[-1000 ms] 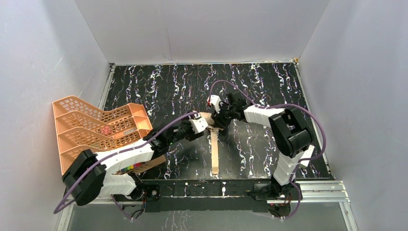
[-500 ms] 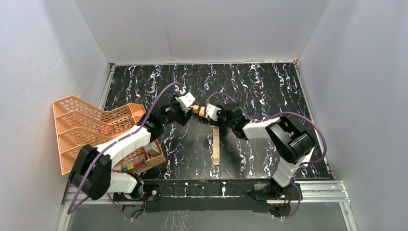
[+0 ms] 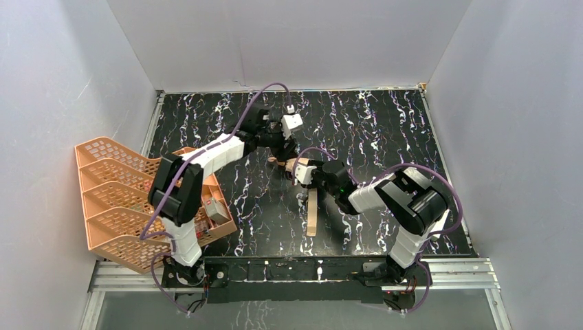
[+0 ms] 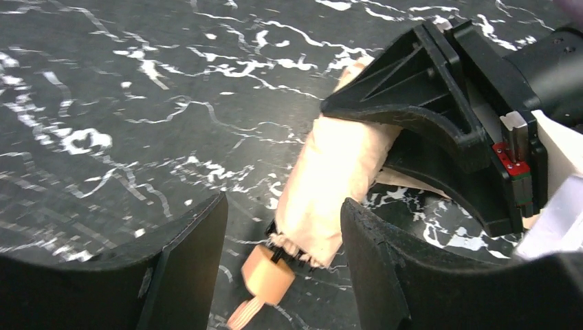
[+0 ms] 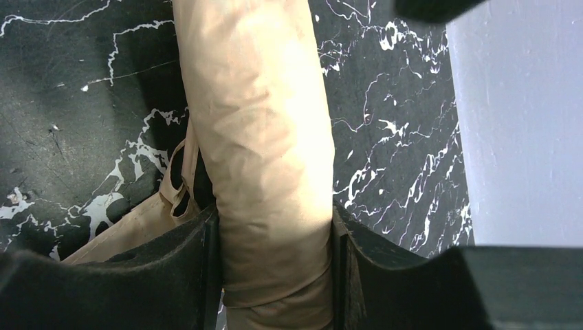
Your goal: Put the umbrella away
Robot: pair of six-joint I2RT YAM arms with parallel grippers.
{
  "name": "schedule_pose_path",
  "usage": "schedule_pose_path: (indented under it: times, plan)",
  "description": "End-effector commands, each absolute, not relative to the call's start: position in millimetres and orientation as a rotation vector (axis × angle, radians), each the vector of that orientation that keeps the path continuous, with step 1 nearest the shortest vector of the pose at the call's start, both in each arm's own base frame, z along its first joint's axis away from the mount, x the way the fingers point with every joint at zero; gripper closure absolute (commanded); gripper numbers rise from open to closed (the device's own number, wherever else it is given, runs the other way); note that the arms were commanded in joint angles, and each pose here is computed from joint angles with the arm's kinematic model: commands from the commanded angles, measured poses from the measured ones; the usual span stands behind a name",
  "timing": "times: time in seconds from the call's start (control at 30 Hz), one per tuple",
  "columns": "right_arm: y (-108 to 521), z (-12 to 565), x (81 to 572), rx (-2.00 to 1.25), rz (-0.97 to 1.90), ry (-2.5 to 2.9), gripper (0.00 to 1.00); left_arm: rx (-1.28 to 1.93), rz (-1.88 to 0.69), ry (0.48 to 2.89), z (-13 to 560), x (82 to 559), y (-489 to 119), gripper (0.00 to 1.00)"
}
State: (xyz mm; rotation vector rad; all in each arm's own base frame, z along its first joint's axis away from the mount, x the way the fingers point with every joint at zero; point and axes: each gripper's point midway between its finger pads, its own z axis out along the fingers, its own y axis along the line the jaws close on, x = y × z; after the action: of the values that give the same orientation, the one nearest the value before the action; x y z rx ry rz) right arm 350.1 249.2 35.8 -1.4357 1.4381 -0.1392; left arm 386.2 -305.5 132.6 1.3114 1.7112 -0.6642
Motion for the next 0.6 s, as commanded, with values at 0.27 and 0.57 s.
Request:
schedule_pose_path:
  times: [0.27, 0.57]
  plan:
    - [207.1, -40.4, 297.2, -1.689, -0.140, 1.629, 0.74, 1.496, -1.002, 1.777, 89.2, 355.1, -329.5, 0.39]
    - [210.5, -36.6, 294.0, -1.702, -0.122, 1.610, 0.73, 1.550, -0.988, 1.795, 68.9, 363.7, -330.8, 0.42]
